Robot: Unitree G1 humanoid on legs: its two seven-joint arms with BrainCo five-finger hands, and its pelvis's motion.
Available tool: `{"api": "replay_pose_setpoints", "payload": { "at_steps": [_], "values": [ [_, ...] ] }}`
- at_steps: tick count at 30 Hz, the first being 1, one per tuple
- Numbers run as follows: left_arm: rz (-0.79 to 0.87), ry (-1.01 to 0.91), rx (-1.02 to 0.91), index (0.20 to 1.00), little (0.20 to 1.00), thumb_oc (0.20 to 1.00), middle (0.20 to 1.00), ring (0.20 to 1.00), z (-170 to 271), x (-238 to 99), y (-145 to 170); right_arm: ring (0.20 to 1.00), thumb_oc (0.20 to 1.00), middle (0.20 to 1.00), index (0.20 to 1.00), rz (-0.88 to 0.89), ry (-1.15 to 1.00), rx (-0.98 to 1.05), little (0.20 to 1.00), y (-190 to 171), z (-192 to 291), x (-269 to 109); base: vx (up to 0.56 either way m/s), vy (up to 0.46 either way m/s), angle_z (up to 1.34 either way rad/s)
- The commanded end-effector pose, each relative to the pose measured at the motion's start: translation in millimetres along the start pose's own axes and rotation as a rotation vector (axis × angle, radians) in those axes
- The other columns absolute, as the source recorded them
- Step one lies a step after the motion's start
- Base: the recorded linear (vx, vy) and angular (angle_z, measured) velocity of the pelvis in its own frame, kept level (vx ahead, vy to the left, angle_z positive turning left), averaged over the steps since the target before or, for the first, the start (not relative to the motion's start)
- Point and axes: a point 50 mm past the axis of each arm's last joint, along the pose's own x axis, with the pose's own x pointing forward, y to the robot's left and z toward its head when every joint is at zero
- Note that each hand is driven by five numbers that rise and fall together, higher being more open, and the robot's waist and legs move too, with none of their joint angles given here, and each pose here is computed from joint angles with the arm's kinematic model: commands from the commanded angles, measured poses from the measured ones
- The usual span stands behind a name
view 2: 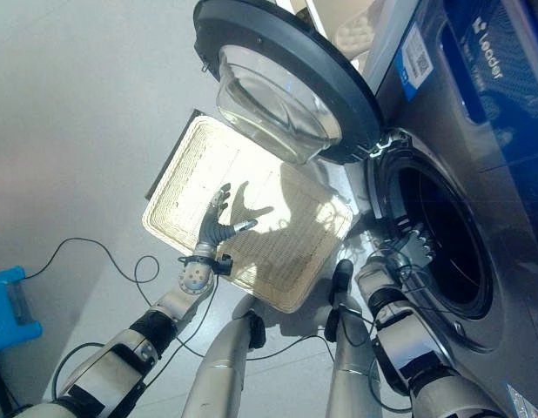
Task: Put the clothes into the washing machine.
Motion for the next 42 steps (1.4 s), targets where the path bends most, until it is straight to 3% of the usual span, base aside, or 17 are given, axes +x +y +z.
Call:
{"api": "replay_pose_setpoints", "payload": {
  "at_steps": [1, 9, 16, 17, 23, 31, 32, 42],
  "values": [
    [-0.008, 0.081, 0.02, 1.0, 1.0, 1.0, 1.0, 1.0, -13.8, -5.0, -8.7, 1.0, 1.0, 1.0, 1.0, -0.05, -0.018, -0.043, 1.0, 0.1, -10.0, -3.1, 0.0, 0.0, 0.0],
    [-0.054, 0.403, 0.127, 1.0, 1.0, 1.0, 1.0, 1.0, -77.8, -50.7, -7.6, 1.0, 1.0, 1.0, 1.0, 0.068, 0.094, -0.091, 1.0, 30.8, -48.0, -46.8, 0.01, -0.001, 0.01],
    [-0.223, 0.482, 0.299, 1.0, 1.0, 1.0, 1.0, 1.0, -108.2, -94.5, -11.2, 1.0, 1.0, 1.0, 1.0, 0.179, 0.104, -0.201, 1.0, 39.2, -81.1, -61.5, 0.08, -0.001, 0.03],
    [-0.288, 0.504, 0.34, 1.0, 1.0, 1.0, 1.0, 1.0, -117.2, -112.4, -14.2, 1.0, 1.0, 1.0, 1.0, 0.273, 0.062, -0.277, 1.0, 44.4, -94.8, -69.8, 0.15, 0.011, -0.03],
    [-0.375, 0.578, 0.318, 1.0, 1.0, 1.0, 1.0, 1.0, -130.6, -144.9, -17.0, 1.0, 1.0, 1.0, 1.0, 0.524, -0.07, -0.406, 1.0, 53.7, -123.9, -87.5, 0.17, -0.024, 0.01],
    [-0.407, 0.635, 0.323, 1.0, 1.0, 1.0, 1.0, 1.0, -138.6, -166.2, -17.4, 1.0, 1.0, 1.0, 1.0, 0.701, -0.112, -0.415, 1.0, 56.7, -151.6, -108.0, 0.12, -0.037, 0.01],
    [-0.405, 0.661, 0.323, 1.0, 1.0, 1.0, 1.0, 1.0, -141.4, -173.3, -16.9, 1.0, 1.0, 1.0, 1.0, 0.787, -0.125, -0.372, 1.0, 59.2, -158.8, -119.9, 0.09, -0.055, -0.01],
    [-0.513, 0.697, 0.337, 1.0, 1.0, 1.0, 1.0, 1.0, -146.0, -187.0, -18.6, 1.0, 1.0, 1.0, 1.0, 1.127, -0.491, -0.429, 1.0, 76.3, -136.5, -160.5, 0.04, -0.067, -0.04]
  ]
}}
